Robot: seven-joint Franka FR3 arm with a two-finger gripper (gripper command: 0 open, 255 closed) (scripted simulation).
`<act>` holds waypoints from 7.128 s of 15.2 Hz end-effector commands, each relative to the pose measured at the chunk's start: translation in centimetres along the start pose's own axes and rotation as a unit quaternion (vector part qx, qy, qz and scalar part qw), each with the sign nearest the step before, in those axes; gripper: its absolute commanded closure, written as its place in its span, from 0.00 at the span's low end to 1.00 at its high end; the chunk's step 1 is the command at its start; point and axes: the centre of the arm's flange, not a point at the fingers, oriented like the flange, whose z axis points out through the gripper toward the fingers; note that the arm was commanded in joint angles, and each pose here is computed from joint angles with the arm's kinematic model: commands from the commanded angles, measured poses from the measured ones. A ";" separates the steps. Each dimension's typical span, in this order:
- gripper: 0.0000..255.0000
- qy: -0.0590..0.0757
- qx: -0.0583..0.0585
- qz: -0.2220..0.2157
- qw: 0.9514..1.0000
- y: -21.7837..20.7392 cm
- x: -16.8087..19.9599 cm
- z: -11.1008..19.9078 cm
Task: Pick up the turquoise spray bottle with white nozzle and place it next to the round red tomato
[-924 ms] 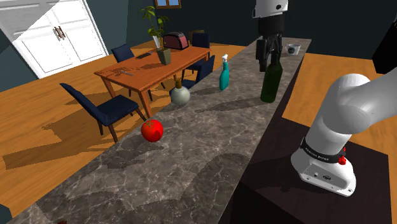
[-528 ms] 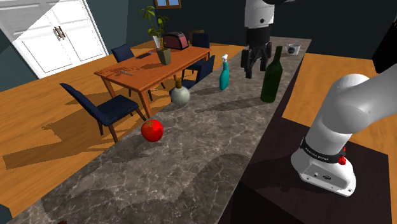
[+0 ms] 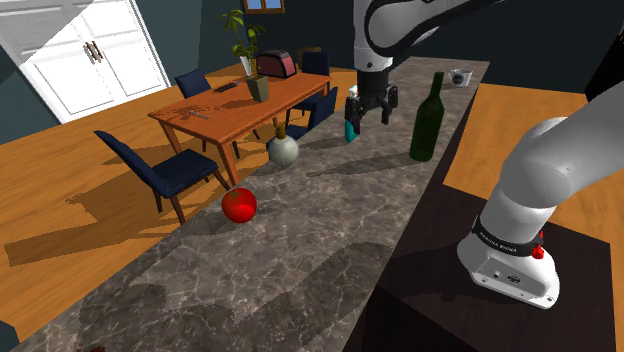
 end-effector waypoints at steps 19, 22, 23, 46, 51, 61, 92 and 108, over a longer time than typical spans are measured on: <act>0.00 0.152 -0.070 0.334 0.928 0.8 19.9 10.1; 0.00 0.173 -0.080 0.380 0.905 2.3 22.9 11.0; 0.00 0.180 -0.083 0.396 0.897 2.9 23.9 11.3; 1.00 0.222 -0.102 0.487 0.838 8.6 30.6 16.1; 1.00 0.222 -0.102 0.487 0.838 8.6 30.6 16.1; 1.00 0.222 -0.102 0.487 0.838 8.7 30.5 12.9; 1.00 0.222 -0.102 0.487 0.838 9.4 30.2 -3.5; 1.00 0.222 -0.102 0.487 0.838 9.7 30.1 -11.9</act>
